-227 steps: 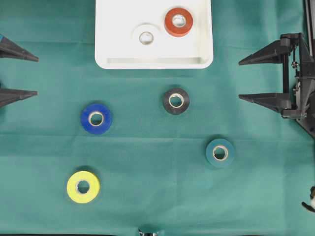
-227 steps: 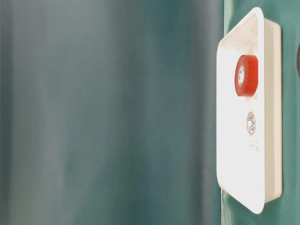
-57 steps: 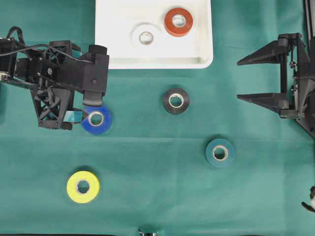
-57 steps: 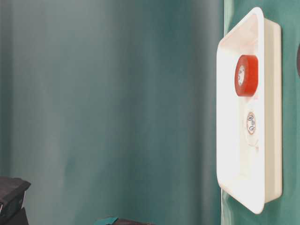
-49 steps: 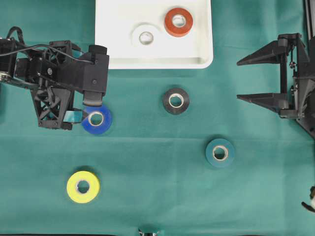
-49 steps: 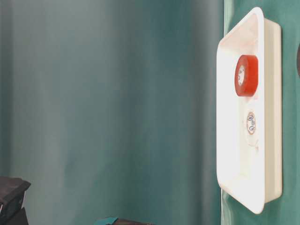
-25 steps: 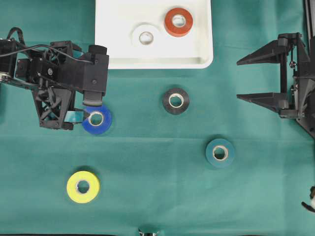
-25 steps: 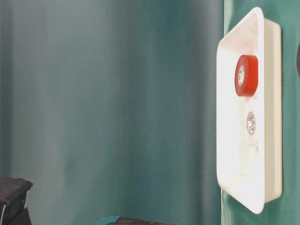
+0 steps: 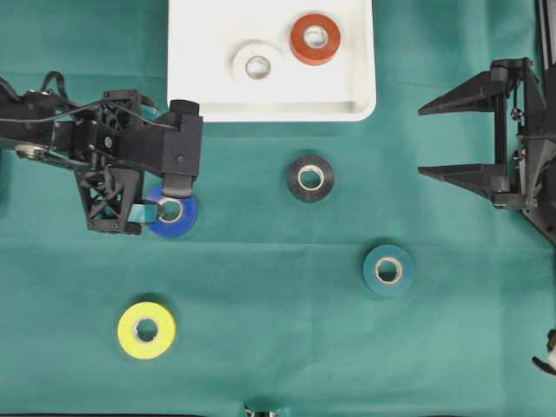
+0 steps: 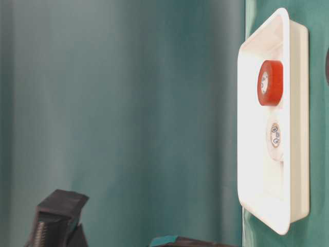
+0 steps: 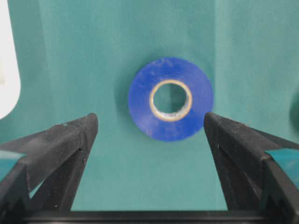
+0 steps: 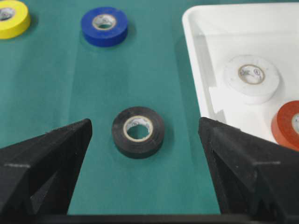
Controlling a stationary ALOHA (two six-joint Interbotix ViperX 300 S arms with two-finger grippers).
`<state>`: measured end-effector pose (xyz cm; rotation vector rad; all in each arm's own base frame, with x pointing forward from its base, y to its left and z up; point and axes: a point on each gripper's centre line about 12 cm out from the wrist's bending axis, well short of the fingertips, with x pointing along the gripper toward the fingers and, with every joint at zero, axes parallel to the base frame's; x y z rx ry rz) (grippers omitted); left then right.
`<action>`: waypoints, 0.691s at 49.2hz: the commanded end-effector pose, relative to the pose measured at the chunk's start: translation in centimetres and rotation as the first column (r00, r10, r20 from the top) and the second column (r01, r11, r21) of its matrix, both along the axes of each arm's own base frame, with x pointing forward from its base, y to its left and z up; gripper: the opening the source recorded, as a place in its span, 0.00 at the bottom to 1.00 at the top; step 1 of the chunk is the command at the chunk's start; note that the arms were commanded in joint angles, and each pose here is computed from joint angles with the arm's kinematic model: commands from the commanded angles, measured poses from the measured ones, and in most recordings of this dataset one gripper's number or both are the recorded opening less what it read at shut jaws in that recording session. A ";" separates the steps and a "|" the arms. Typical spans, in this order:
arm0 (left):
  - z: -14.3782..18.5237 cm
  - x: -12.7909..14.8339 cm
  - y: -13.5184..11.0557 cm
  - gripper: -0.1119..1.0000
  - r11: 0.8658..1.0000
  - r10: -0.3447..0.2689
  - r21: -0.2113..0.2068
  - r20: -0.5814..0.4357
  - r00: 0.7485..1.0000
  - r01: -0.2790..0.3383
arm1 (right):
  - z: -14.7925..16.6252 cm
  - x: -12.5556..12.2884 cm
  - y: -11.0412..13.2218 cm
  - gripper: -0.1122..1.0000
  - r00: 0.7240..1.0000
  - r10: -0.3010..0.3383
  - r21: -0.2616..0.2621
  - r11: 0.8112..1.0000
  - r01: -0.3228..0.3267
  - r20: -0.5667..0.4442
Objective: Pick up the tape from a random location and place it into the white case.
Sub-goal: 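Lower the left gripper and close it on the blue roll's rim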
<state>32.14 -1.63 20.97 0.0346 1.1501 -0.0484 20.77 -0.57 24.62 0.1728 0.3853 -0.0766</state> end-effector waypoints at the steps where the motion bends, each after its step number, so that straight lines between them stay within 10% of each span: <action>1: 0.1 0.3 0.1 0.98 1.000 0.002 0.000 0.025 1.000 -0.002 | 1.0 0.4 0.0 0.90 1.000 0.000 0.000 1.000 0.000 0.024; 34: -6.7 0.8 0.1 0.98 1.000 -0.005 0.013 -0.041 0.999 0.006 | 0.7 0.6 0.0 0.90 1.000 0.000 0.000 1.000 0.000 0.011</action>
